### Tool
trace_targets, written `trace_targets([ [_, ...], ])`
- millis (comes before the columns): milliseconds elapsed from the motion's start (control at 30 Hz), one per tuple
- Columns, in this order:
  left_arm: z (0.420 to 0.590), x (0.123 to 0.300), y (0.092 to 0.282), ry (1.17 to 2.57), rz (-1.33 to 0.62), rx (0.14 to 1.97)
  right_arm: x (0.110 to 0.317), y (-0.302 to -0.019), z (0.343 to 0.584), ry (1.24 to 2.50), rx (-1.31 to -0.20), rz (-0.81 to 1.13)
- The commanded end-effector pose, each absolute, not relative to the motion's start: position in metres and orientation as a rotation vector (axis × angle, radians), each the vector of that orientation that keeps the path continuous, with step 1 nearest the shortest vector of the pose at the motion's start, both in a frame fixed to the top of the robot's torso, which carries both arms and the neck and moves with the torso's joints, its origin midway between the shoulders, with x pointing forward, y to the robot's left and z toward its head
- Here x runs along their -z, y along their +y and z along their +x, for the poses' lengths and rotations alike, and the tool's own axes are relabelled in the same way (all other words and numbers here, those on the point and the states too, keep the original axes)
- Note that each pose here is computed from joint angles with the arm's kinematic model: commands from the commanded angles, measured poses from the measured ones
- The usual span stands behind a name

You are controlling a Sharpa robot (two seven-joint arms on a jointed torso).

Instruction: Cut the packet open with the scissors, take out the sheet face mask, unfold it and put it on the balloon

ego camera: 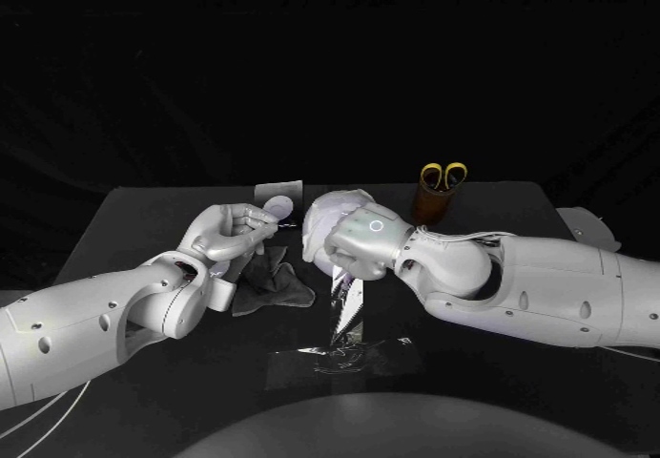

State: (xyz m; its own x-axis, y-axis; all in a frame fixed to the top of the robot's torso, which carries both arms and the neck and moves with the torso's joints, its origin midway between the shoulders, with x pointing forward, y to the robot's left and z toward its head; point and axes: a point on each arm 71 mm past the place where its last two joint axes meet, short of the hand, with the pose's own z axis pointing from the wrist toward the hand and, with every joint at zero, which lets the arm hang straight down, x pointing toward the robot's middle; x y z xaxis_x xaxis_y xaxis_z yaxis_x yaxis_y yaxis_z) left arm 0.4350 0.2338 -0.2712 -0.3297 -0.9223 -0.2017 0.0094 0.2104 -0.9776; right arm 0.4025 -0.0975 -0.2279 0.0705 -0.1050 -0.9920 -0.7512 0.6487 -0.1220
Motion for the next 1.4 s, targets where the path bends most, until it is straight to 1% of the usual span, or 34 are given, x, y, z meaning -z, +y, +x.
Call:
trace_targets([
  [33,0.4352,0.2700,0.2320,1.563,-0.893,1.282,0.2299,-0.0987,0.4034,1.449,-0.528,-0.785],
  [333,0.4352,0.2701,0.2323,1.564,-0.896,1.278,0.2271,-0.0981,0.4026,1.411,-0.545,-0.777],
  [467,0.4352,0.2702,0.2323,1.565,-0.896,1.276,0.2248,-0.0980,0.4006,1.388,-0.569,-0.773],
  [633,0.4352,0.2702,0.2323,1.565,-0.897,1.276,0.2233,-0.0991,0.3984,1.387,-0.590,-0.761],
  [1400,0.4348,0.2705,0.2317,1.572,-0.899,1.279,0.2281,-0.1010,0.4039,1.437,-0.543,-0.756],
])
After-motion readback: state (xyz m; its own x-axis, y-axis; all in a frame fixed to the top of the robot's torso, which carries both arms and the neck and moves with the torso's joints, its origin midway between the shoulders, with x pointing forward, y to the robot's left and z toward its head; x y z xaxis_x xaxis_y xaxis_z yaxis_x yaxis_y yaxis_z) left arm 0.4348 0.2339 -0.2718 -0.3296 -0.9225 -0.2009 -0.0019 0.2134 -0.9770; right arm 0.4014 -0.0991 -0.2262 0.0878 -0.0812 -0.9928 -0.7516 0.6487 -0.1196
